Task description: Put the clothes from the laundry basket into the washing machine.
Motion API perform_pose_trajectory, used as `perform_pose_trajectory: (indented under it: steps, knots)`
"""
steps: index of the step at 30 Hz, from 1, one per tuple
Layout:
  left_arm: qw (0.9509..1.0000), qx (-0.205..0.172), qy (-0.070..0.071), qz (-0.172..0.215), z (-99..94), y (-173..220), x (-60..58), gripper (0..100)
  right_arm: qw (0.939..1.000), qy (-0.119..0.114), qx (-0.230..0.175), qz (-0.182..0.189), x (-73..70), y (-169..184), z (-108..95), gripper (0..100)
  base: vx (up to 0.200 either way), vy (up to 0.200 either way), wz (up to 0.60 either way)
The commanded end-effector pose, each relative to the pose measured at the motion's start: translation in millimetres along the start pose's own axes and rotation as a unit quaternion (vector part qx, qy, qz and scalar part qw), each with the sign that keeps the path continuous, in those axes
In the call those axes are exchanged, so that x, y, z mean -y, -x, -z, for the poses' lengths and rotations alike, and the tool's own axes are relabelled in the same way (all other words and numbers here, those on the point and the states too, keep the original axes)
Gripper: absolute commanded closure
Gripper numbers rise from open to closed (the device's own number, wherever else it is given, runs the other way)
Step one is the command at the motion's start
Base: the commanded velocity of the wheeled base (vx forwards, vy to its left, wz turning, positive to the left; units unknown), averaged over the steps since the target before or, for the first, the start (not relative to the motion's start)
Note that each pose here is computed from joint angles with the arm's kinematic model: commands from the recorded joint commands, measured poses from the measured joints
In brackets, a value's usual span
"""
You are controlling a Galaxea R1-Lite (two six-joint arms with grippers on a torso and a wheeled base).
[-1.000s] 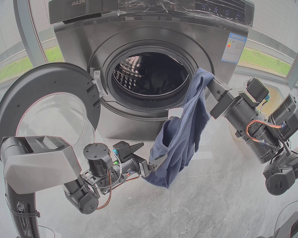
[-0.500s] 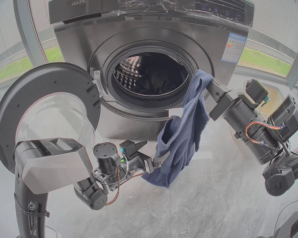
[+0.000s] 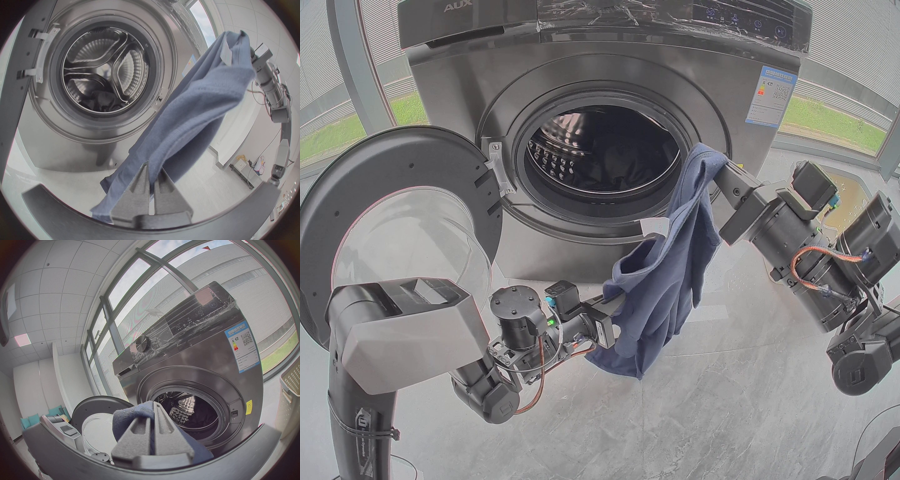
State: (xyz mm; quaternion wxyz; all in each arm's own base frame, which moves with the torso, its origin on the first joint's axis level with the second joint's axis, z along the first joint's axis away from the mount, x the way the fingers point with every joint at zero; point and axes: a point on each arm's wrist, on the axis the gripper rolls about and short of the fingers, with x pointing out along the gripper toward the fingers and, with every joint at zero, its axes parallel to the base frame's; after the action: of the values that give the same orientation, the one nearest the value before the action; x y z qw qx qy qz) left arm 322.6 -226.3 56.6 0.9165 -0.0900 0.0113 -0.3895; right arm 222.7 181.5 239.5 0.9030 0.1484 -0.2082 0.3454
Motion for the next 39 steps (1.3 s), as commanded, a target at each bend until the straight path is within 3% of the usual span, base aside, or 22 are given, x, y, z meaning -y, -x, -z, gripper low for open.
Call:
perform_pose_trajectory:
  steps: [1, 7, 13, 16, 19, 23, 30, 39]
  knots:
    - [0.9996, 0.028, -0.003, 0.004, -31.5, 14, 7.4, 100, 1.0000, 0.002, -0.001, 0.003, 2.4, 0, 0, 100, 0.000, 0.000, 0.00]
    - [0.9984, 0.056, -0.008, -0.003, -73.7, 55, 18.1, 100, 1.0000, 0.003, 0.002, 0.008, 4.8, 0, -2, 100, 0.000, 0.000, 0.00]
    - [0.9959, 0.084, -0.018, -0.027, -101.6, 86, 12.7, 100, 0.9999, 0.006, 0.002, 0.014, 8.7, 0, -2, 100, 0.000, 0.000, 0.00]
    - [0.9900, 0.128, -0.029, -0.053, -130.4, 110, 3.7, 100, 0.9997, 0.010, 0.002, 0.023, 14.9, 1, -2, 100, 0.000, 0.000, 0.00]
    - [0.9846, 0.155, -0.038, -0.070, -147.5, 123, -3.8, 100, 0.9996, 0.011, 0.003, 0.025, 15.7, 1, -3, 100, 0.000, 0.000, 0.00]
    - [0.9801, 0.178, -0.046, -0.075, -159.7, 127, -5.0, 100, 0.9994, 0.014, 0.004, 0.031, 19.4, 2, -5, 100, 0.000, 0.000, 0.00]
    - [0.9712, 0.224, -0.060, -0.057, -185.2, 138, 8.2, 100, 0.9986, 0.025, 0.010, 0.047, 30.3, 1, -9, 100, 0.000, 0.000, 0.00]
    - [0.9684, 0.236, -0.061, -0.055, -191.1, 140, 11.2, 100, 0.9983, 0.029, 0.009, 0.050, 32.2, 1, -8, 100, 0.000, 0.000, 0.00]
